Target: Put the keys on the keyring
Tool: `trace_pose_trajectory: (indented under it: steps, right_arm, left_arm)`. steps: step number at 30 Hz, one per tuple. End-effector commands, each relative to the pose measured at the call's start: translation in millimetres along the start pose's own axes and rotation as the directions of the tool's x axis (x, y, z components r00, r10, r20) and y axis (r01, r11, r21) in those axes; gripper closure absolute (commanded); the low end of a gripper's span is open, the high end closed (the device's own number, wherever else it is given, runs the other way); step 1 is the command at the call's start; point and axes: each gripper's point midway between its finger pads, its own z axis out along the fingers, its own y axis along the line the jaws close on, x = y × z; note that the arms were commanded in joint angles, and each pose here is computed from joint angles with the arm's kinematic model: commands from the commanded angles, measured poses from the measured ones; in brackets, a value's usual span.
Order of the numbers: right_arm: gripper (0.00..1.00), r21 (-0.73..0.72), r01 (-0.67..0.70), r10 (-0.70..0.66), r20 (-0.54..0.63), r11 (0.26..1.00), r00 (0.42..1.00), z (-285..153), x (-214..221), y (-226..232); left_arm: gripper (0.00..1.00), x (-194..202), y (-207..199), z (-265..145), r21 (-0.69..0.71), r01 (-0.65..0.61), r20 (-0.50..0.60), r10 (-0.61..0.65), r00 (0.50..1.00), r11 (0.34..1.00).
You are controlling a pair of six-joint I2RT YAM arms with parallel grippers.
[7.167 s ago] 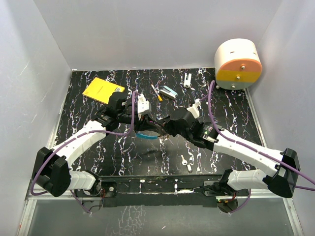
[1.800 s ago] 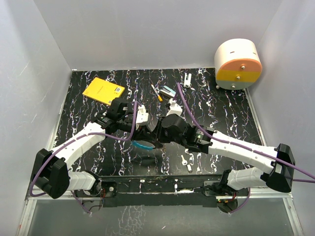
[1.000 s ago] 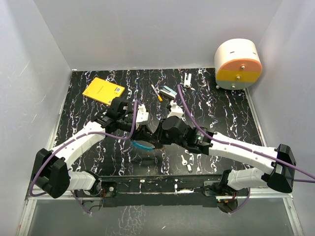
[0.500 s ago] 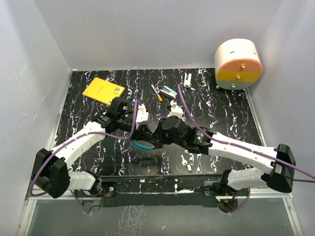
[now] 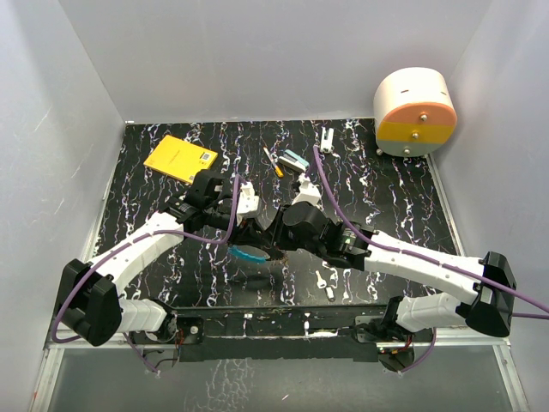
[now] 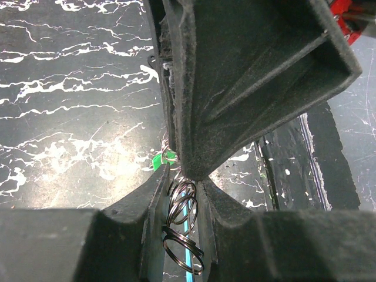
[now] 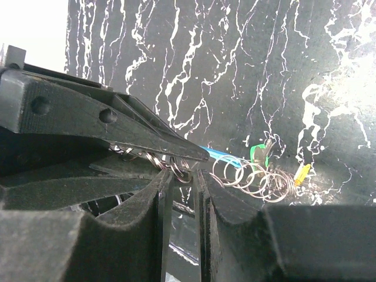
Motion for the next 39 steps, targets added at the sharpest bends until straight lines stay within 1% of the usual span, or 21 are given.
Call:
trace_pose_trajectory:
  steps: [1, 9, 11, 16, 19, 20, 24, 29, 30, 33, 36, 37, 38, 39]
  right_arm:
    - [0.73, -0.094, -0.055, 0.063, 0.080, 0.994, 0.995, -7.4, -23.8, 28.7]
    - [0.74, -0.079, -0.061, 0.065, 0.055, 0.995, 0.996, -0.5, -15.2, 24.5]
    - [0.75, -0.074, -0.061, 0.065, 0.047, 0.995, 0.997, -0.1, -12.5, 22.7]
    - [0.82, -0.057, -0.060, 0.062, 0.042, 0.997, 0.997, 0.9, -7.8, 14.9]
    - [0.91, -0.052, -0.057, 0.059, 0.043, 0.997, 0.997, 2.3, -7.6, 14.1]
    - [0.92, -0.050, -0.054, 0.056, 0.043, 0.997, 0.998, 2.7, -7.6, 14.3]
    - [0.92, -0.051, -0.039, 0.041, 0.039, 0.998, 0.998, 2.7, -8.3, 16.3]
    - [0.92, -0.063, -0.048, 0.053, 0.070, 0.997, 0.996, -8.3, -16.2, 14.7]
    - [0.92, -0.067, -0.052, 0.057, 0.074, 0.996, 0.996, -10.9, -16.8, 13.9]
    - [0.92, -0.064, -0.062, 0.067, 0.077, 0.996, 0.995, -15.3, -13.6, 5.2]
    - [0.92, -0.064, -0.070, 0.074, 0.064, 0.995, 0.995, -16.1, -5.5, -3.5]
    - [0.92, -0.070, -0.073, 0.077, 0.061, 0.995, 0.995, -15.8, -3.2, -5.1]
    - [0.92, -0.074, -0.075, 0.080, 0.062, 0.994, 0.995, -15.3, -1.2, -7.4]
    - [0.92, -0.075, -0.078, 0.083, 0.062, 0.994, 0.995, -14.0, 1.5, -10.7]
  left_arm:
    - [1.00, -27.9, -5.3, -2.7, 0.031, -0.073, 0.072, 0.071, 0.995, 0.997]
    - [1.00, -33.4, -6.0, -4.1, 0.034, -0.069, 0.076, 0.066, 0.995, 0.997]
    - [1.00, -33.1, -4.4, -4.1, 0.027, -0.069, 0.070, 0.067, 0.995, 0.997]
    - [1.00, -36.9, -2.4, -5.5, 0.020, -0.064, 0.069, 0.063, 0.996, 0.998]
    - [1.00, -39.8, -4.1, -6.0, 0.027, -0.062, 0.075, 0.060, 0.995, 0.998]
    - [1.00, -40.2, -4.2, -6.1, 0.028, -0.060, 0.076, 0.058, 0.995, 0.998]
    - [1.00, -37.6, -3.5, -6.0, 0.020, -0.053, 0.067, 0.051, 0.996, 0.998]
    - [1.00, -31.2, 0.7, -5.8, -0.005, -0.045, 0.049, 0.046, 0.998, 0.999]
    - [0.99, -30.9, 0.5, -5.7, -0.005, -0.044, 0.049, 0.044, 0.998, 0.999]
    - [0.83, -29.7, 1.2, -4.7, -0.005, -0.050, 0.052, 0.050, 0.997, 0.999]
    - [0.76, -25.4, 1.3, -2.8, -0.003, -0.049, 0.052, 0.049, 0.997, 0.999]
    - [0.74, -22.6, 1.3, -2.1, -0.003, -0.046, 0.050, 0.046, 0.998, 0.999]
    - [0.76, -20.5, 0.7, -1.0, 0.001, -0.045, 0.051, 0.045, 0.998, 0.999]
    - [0.82, -17.0, 0.2, 0.2, 0.006, -0.044, 0.051, 0.043, 0.998, 0.999]
